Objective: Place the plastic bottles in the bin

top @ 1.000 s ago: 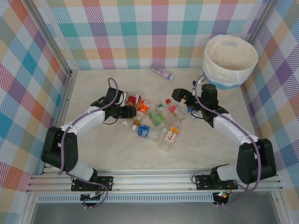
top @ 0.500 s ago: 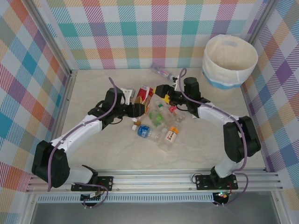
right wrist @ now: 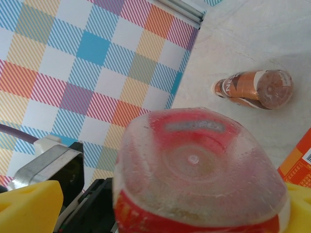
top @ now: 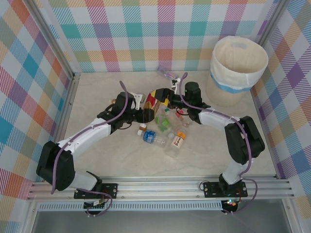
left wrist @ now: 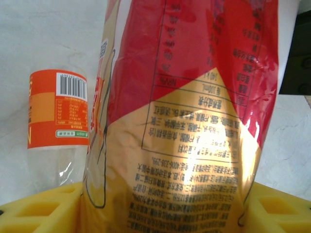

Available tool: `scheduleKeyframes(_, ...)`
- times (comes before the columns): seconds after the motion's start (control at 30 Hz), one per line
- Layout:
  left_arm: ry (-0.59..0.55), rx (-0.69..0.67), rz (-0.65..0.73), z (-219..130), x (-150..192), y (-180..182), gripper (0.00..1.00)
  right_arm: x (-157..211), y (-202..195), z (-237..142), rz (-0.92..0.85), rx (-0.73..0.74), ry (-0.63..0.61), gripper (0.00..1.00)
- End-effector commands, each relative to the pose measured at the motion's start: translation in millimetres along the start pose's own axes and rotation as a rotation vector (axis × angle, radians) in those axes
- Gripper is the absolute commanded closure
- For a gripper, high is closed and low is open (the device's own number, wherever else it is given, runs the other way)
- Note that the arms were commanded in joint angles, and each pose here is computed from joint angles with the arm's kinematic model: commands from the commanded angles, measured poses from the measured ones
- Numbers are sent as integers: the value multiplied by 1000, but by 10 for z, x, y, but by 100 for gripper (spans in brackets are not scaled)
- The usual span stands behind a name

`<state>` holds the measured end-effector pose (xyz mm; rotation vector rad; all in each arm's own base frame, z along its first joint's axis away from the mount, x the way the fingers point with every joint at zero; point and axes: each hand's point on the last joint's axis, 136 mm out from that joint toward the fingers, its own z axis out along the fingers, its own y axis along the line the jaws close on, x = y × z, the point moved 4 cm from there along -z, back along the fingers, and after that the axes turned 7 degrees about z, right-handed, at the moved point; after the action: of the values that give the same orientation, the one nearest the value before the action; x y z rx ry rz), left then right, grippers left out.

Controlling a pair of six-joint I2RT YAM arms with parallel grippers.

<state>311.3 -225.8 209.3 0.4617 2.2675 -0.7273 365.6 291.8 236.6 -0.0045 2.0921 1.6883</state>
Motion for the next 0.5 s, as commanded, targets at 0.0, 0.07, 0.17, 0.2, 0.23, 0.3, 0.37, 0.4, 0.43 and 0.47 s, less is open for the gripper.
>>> scheduleKeyframes(0.0,-35,46,26,-8,-133,-111,46,17,94,108,-48,-17,25,0)
scheduleKeyframes(0.07,-41,57,25,-4,-153,-132,47,58,59,154,-51,6,42,1)
scheduleKeyframes(0.17,-35,55,23,14,-143,-123,46,58,9,169,-48,43,35,12)
scheduleKeyframes(0.2,-33,51,21,18,-137,-116,46,52,3,163,-50,50,30,18)
scheduleKeyframes(0.23,-27,48,19,24,-125,-109,46,52,-1,159,-53,57,28,23)
scheduleKeyframes(0.3,-21,40,14,19,-115,-100,43,36,-27,137,-57,95,17,33)
scheduleKeyframes(0.37,-19,38,2,9,-116,-101,34,26,-29,106,-71,127,10,39)
scheduleKeyframes(0.4,-20,44,-4,-7,-124,-114,28,16,-10,82,-77,132,1,40)
scheduleKeyframes(0.43,-16,50,-9,-18,-124,-127,22,7,14,59,-81,133,-5,41)
scheduleKeyframes(0.47,-13,56,-14,-36,-127,-142,15,-13,46,22,-91,132,-15,41)
